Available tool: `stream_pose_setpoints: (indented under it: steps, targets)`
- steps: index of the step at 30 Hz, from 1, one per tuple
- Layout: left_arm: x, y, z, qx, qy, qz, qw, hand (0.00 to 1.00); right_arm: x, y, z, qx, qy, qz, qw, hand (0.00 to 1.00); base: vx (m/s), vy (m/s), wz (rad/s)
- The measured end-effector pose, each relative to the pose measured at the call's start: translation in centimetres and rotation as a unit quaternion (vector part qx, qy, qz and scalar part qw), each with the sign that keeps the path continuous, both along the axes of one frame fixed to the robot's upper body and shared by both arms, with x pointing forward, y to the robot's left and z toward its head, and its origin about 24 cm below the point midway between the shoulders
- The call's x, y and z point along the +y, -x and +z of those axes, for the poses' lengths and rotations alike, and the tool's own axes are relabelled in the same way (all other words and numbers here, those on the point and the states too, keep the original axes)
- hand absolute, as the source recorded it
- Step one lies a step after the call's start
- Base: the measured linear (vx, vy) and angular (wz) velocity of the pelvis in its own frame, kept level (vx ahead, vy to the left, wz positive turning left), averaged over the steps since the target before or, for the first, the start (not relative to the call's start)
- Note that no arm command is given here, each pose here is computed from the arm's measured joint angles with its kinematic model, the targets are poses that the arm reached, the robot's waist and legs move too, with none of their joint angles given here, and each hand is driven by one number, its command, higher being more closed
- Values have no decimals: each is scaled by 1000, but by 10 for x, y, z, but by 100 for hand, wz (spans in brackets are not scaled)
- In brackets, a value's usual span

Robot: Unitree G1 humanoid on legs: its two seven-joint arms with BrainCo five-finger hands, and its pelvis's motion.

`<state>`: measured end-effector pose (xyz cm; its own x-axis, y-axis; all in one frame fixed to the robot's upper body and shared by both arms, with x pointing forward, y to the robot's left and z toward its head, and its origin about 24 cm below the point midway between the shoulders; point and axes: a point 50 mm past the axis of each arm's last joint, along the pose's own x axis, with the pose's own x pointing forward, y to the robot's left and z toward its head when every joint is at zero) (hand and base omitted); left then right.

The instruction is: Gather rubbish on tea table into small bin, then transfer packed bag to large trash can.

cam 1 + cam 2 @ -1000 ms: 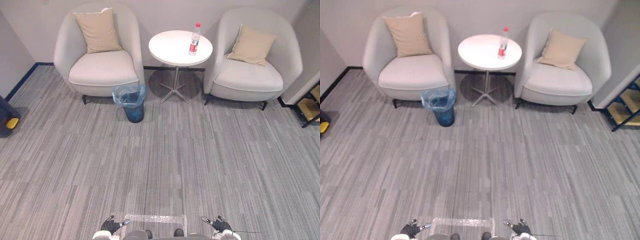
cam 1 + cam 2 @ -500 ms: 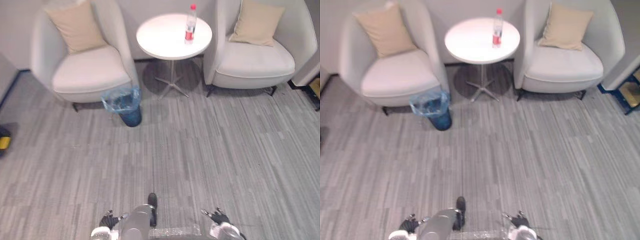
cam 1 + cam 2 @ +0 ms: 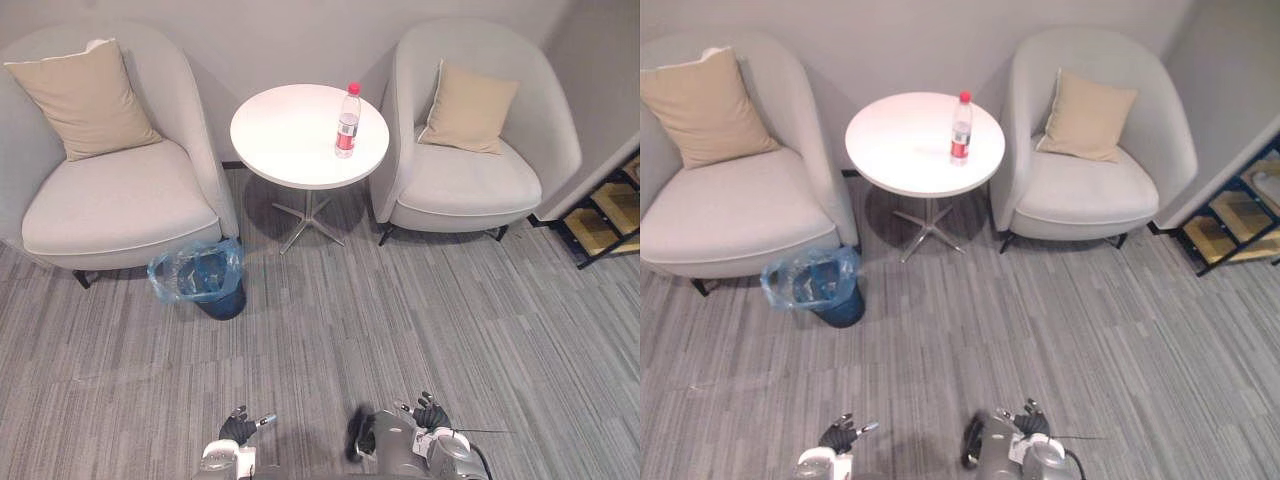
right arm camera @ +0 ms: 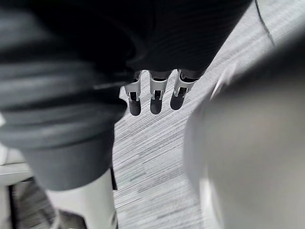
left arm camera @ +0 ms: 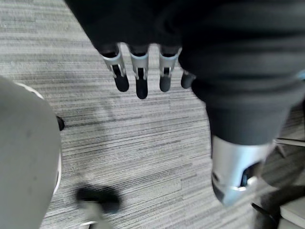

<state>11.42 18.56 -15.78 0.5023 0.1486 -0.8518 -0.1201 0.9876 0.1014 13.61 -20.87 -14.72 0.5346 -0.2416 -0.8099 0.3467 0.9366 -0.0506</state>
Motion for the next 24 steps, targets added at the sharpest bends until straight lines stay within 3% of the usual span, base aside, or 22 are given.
stream_pose_setpoints:
  steps: [4,10,14,24]
  targets:
    - [-5,-9,4,-24,19,42,999,0,-1,2,1,-1,7,-3,1000,0,429,-214,27]
    - [2,-28,15,-69,7,38,997,0,19,0,-2,-3,-17,-8,1000,0,358,-110,16]
    - [9,-29,14,-61,-6,18,998,0,32,-1,-5,7,-35,-8,999,0,934,276,-26]
    - [7,-16,6,-21,-16,-21,999,0,24,4,-3,2,-18,8,1000,0,266,43,-12]
